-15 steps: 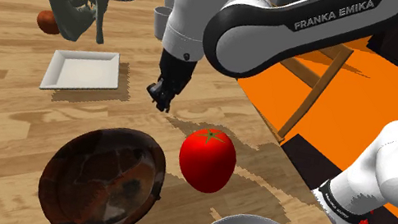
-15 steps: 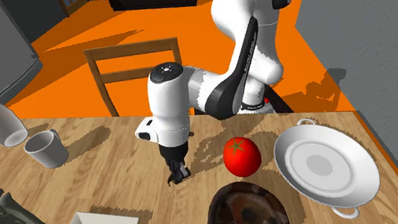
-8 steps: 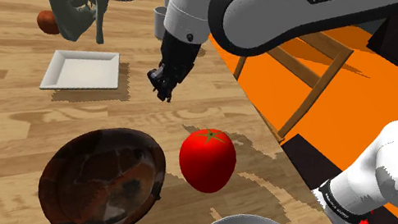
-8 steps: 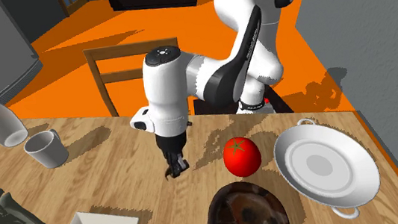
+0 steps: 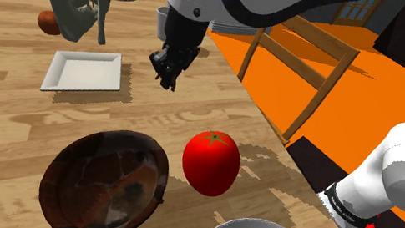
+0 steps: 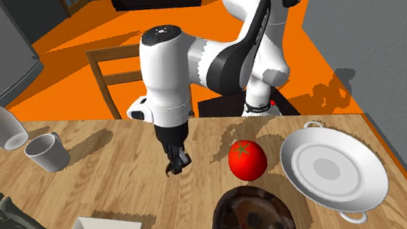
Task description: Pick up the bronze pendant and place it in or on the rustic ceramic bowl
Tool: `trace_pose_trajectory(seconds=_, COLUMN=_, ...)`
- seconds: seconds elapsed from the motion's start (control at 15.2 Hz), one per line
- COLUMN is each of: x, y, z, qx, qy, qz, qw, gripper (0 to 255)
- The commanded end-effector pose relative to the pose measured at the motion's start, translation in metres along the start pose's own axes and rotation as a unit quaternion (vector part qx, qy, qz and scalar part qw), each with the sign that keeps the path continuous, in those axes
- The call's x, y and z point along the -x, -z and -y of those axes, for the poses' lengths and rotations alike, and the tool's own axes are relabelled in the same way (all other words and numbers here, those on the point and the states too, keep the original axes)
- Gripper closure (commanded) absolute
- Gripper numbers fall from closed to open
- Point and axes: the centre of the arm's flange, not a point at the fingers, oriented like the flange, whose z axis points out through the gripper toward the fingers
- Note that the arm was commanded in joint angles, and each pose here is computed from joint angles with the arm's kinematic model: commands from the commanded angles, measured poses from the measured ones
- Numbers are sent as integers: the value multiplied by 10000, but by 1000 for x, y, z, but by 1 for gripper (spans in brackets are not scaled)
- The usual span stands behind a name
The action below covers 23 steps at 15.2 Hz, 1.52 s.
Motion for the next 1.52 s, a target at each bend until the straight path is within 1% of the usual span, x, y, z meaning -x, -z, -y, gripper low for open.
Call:
trace_pose_trajectory(seconds=0.0, x=-1, y=11, z=1, qx=1, qy=0, qz=3, qw=10000, gripper=255)
trace_pose_trajectory(seconds=0.73, x=-10, y=68, z=7, qx=1, qy=0, qz=3, qw=10000, gripper=255)
trace_pose_trajectory(seconds=0.79, x=-10, y=69, z=7, qx=1, qy=0, qz=3, qw=10000, gripper=255)
trace_pose_trajectory(seconds=1.45, x=49, y=61, z=125, qx=1, qy=0, qz=3, qw=10000, gripper=255)
